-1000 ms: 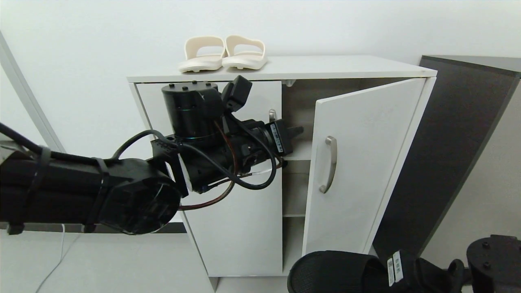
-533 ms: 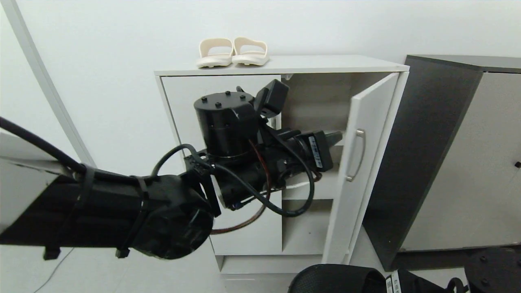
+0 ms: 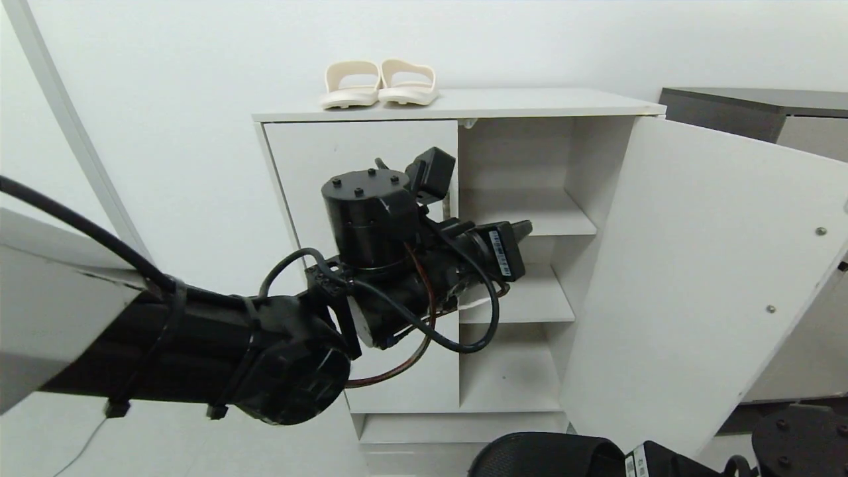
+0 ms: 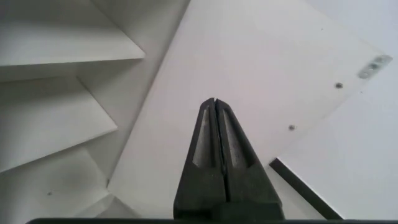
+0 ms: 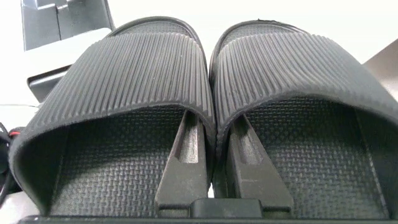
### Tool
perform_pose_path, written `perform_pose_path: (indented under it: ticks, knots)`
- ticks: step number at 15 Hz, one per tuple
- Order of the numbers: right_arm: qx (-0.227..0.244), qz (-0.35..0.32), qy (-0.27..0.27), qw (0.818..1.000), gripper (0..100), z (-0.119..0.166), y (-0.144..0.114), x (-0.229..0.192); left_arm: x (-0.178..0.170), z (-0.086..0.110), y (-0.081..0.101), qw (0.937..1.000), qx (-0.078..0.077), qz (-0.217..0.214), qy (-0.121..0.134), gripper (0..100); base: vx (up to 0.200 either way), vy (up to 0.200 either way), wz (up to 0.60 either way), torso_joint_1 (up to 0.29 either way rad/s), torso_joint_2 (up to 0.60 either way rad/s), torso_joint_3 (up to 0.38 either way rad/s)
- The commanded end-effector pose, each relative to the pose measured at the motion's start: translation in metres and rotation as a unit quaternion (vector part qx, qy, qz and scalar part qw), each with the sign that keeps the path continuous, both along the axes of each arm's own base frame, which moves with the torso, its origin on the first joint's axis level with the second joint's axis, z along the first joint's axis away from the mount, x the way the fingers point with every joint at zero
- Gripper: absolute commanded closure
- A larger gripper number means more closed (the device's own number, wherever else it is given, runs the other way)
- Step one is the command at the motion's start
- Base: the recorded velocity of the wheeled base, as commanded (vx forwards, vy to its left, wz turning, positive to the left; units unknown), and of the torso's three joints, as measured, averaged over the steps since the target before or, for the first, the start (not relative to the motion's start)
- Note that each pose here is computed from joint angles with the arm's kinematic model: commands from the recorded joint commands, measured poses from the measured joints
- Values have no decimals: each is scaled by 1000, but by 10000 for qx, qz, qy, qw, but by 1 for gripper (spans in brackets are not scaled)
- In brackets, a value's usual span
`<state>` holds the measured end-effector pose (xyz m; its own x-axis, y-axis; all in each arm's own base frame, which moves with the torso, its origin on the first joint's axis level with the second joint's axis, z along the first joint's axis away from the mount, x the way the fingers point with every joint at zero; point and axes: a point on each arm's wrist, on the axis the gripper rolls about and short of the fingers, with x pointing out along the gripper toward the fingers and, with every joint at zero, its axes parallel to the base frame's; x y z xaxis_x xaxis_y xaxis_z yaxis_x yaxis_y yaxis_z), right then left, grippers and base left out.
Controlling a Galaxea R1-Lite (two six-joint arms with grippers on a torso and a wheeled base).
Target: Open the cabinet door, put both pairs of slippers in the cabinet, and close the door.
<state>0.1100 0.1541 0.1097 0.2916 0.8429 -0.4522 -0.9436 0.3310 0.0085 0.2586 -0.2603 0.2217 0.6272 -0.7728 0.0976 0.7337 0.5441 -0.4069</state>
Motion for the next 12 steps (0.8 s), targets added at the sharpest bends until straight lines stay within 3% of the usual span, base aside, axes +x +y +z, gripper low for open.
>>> perform_pose_path:
  ticks: [1, 3, 6, 7, 8, 9, 10, 11, 12]
  knots:
    - [14, -149, 1, 9999, 100, 0, -2, 5, -24, 29, 45, 9995, -141, 240, -151, 100, 0, 0, 0, 0, 0, 0]
    - [114, -248, -83, 9996, 100, 2, -3, 9, -58, 44, 99, 9982, -95, 577, -110, 100, 0, 0, 0, 0, 0, 0]
    - [208, -435, -186, 9987, 100, 7, -4, 16, -125, 44, 167, 9939, 35, 1098, 29, 100, 0, 0, 0, 0, 0, 0]
    - [257, -608, -228, 9976, 100, 11, -3, 26, -165, 40, 202, 9861, 209, 1651, -3, 100, 0, 0, 0, 0, 0, 0]
    - [281, -745, -219, 9966, 100, 12, -2, 32, -182, 38, 216, 9813, 336, 1895, -65, 100, 0, 0, 0, 0, 0, 0]
    - [356, -1073, -149, 9935, 100, 15, 0, 41, -213, 27, 240, 9673, 646, 2452, -9, 100, 0, 0, 0, 0, 0, 0]
    - [402, -1372, -79, 9897, 100, 16, 4, 46, -233, 19, 251, 9600, 742, 2701, 33, 100, 0, 0, 0, 0, 0, 0]
    - [452, -1660, -55, 9851, 100, 18, 8, 52, -254, 12, 259, 9523, 718, 2967, 23, 100, 0, 0, 0, 0, 0, 0]
    - [448, -1789, -85, 9828, 100, 19, 11, 56, -270, 5, 264, 9406, 678, 3327, -7, 100, 0, 0, 0, 0, 0, 0]
